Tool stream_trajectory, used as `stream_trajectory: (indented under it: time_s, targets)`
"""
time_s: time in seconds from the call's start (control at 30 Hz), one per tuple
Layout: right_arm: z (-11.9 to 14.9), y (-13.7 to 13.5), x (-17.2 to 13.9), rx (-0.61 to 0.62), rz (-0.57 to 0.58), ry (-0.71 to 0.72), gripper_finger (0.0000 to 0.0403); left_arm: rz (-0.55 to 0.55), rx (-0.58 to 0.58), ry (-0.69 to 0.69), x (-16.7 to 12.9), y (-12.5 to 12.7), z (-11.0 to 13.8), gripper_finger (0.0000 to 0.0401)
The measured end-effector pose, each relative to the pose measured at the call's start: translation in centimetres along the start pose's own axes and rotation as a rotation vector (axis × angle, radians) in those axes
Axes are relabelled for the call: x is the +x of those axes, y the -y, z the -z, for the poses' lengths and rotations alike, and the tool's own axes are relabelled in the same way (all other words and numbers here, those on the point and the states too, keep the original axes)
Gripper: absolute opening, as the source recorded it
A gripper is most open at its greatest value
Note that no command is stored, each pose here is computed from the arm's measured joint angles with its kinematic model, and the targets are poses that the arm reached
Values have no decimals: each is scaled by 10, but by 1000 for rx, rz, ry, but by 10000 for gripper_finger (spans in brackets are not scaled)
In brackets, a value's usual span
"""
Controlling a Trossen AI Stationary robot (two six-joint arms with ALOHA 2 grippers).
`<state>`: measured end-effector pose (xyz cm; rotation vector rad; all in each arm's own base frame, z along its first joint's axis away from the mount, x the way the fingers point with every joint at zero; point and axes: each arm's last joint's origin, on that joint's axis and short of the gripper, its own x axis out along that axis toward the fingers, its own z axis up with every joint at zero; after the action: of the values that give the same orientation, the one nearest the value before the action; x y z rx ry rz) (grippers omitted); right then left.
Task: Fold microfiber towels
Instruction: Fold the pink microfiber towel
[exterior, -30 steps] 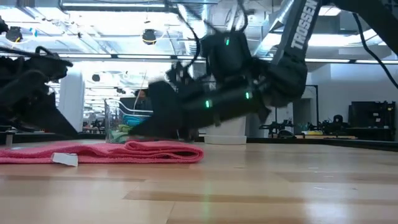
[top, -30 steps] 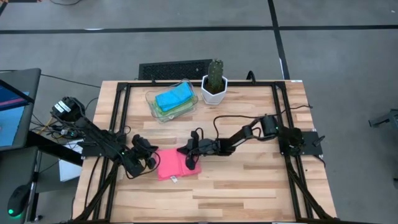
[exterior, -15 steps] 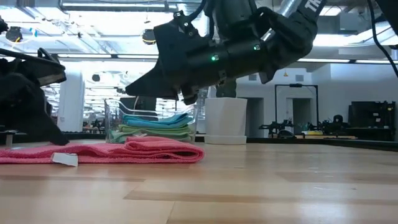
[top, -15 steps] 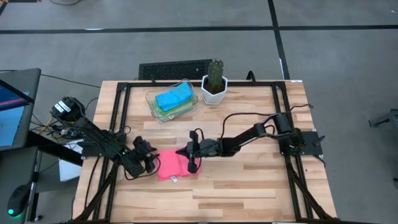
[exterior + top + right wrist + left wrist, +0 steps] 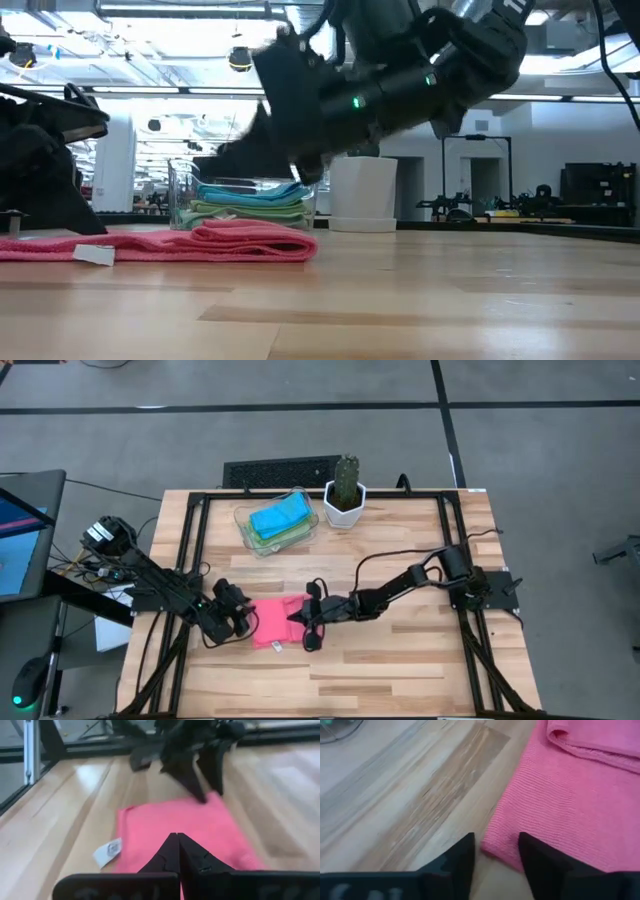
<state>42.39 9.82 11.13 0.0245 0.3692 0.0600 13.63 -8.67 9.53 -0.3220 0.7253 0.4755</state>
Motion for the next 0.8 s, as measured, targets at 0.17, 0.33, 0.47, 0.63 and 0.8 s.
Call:
stream_trajectory:
  time_s: [0.17,0.33,0.47,0.63,0.8]
  targets:
    - [7,-5,1,21,-4,-35,19,16,-49,5,0,2,-1,90]
    - [10,-15,-2,4,-3,-51,17,63,-61,12,0,7,-3,48]
    - [10,-19,-2,4,-10,-51,17,92,-76,32,1,10,-7,10]
    - [14,-24,-3,14,-11,-82,19,100,-89,36,1,16,-14,9]
    - [21,-29,-6,16,-9,-149,14,116,-73,48,0,25,-26,3]
